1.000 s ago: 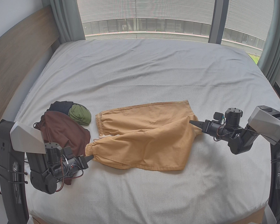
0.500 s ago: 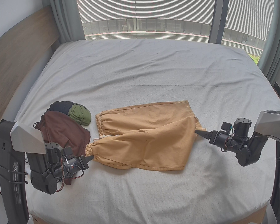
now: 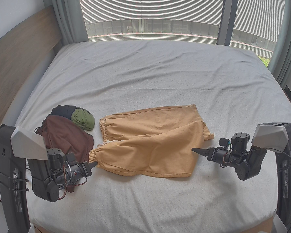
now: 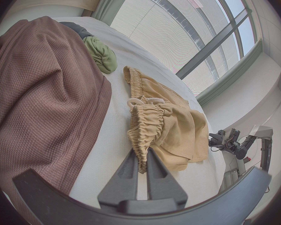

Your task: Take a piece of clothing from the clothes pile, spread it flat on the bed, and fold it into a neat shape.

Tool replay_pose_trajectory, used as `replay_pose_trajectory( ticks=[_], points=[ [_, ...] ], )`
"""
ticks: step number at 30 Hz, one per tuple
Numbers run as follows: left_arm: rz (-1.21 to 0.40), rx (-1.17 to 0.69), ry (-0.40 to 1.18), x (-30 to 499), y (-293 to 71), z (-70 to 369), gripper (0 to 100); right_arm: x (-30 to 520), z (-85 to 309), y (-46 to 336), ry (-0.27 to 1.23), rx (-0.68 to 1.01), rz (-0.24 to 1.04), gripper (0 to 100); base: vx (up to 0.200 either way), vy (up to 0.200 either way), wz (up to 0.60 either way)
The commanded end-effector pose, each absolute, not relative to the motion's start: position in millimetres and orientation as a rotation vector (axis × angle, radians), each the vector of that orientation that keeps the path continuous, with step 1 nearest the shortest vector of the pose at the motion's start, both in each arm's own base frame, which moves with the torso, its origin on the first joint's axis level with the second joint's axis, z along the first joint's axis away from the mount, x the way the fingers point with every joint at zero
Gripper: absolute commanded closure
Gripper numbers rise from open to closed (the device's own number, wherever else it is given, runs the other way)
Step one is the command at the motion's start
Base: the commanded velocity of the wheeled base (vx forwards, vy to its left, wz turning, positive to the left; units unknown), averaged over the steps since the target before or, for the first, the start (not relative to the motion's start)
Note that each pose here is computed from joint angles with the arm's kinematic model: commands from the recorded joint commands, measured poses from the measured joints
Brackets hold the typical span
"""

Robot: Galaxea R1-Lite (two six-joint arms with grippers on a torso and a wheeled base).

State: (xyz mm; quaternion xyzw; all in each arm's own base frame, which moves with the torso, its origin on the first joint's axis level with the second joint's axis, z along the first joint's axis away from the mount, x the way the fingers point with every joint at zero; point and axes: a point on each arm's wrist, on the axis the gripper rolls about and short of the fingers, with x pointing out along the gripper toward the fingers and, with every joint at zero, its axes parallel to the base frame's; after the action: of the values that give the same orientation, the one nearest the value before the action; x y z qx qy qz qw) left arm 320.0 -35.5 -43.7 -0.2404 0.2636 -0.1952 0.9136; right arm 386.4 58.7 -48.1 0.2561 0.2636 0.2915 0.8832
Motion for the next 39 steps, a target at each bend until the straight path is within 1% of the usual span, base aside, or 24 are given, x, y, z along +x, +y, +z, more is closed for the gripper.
replay_pose_trajectory(
  ticks=[1, 9, 13, 16, 19, 23, 30, 39],
  points=[
    [-0.403, -0.495, 0.542, 320, -36, -43, 100, 395, -63, 70, 0.558, 0.528, 0.632, 0, 0.000, 0.000, 0.00],
    [-0.407, -0.493, 0.546, 319, -37, -44, 100, 406, -71, 97, 0.538, 0.519, 0.710, 0, 0.000, 0.000, 0.00],
    [-0.408, -0.494, 0.545, 320, -37, -44, 100, 400, -65, 105, 0.497, 0.563, 0.783, 0, 0.000, 0.000, 0.00],
    [-0.409, -0.493, 0.547, 320, -37, -44, 100, 386, -55, 103, 0.490, 0.648, 0.833, 0, 0.000, 0.000, 0.00],
    [-0.416, -0.491, 0.545, 320, -39, -44, 100, 374, -36, 98, 0.505, 0.649, 0.855, 0, 0.000, 0.000, 0.00],
    [-0.417, -0.491, 0.546, 320, -39, -44, 100, 357, -21, 89, 0.542, 0.657, 0.900, 0, 0.000, 0.000, 0.00],
    [-0.418, -0.492, 0.542, 320, -40, -43, 100, 332, 9, 75, 0.554, 0.666, 0.944, 0, 0.000, 0.000, 0.00],
    [-0.420, -0.493, 0.539, 320, -40, -42, 100, 320, 16, 70, 0.574, 0.672, 0.960, 0, 0.000, 0.000, 0.00]
  ],
)
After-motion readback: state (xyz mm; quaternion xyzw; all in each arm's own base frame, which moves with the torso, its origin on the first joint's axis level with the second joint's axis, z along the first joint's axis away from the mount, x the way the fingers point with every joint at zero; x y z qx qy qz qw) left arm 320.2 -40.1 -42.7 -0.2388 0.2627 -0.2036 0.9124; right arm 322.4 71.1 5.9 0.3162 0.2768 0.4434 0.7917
